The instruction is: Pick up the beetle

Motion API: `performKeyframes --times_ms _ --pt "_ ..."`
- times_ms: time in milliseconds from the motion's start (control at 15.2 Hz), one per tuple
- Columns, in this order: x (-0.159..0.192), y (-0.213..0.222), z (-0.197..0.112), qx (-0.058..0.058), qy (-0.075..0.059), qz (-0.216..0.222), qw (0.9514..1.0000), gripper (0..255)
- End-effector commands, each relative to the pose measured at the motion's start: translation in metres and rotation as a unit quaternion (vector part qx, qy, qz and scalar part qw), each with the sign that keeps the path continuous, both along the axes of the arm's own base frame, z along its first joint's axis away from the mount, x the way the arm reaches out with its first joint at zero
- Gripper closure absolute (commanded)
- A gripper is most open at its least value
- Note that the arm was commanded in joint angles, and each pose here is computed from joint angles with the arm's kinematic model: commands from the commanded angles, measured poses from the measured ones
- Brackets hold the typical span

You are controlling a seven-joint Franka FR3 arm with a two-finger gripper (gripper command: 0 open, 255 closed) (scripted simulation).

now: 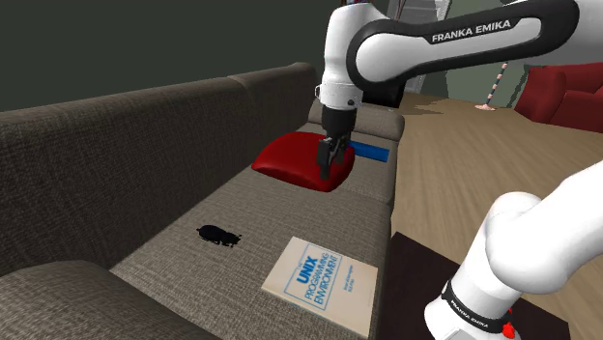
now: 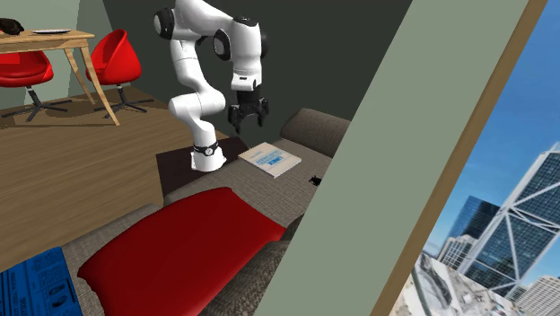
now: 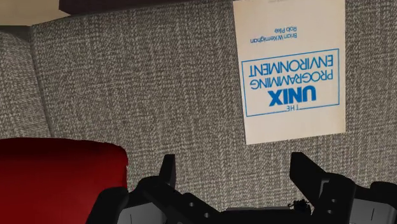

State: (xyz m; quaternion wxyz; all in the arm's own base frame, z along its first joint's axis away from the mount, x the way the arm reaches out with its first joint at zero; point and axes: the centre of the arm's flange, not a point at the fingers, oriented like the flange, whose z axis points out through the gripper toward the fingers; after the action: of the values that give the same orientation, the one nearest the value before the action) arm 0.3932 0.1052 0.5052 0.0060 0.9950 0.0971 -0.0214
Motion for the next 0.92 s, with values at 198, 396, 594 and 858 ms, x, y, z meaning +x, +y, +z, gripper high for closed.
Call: performKeyframes --times_ms 198,396,594,858 --pt "0.035 0.039 -0.033 0.007 -0.007 0.005 0.9999 0" --pt "0.056 0.063 -0.055 0.011 -0.01 0.008 0.9999 0" --pt "0.077 0.088 -0.075 0.015 -0.014 0.012 0.9997 0" --pt "0.105 0.121 -0.102 0.02 -0.018 0.016 0.9995 0"
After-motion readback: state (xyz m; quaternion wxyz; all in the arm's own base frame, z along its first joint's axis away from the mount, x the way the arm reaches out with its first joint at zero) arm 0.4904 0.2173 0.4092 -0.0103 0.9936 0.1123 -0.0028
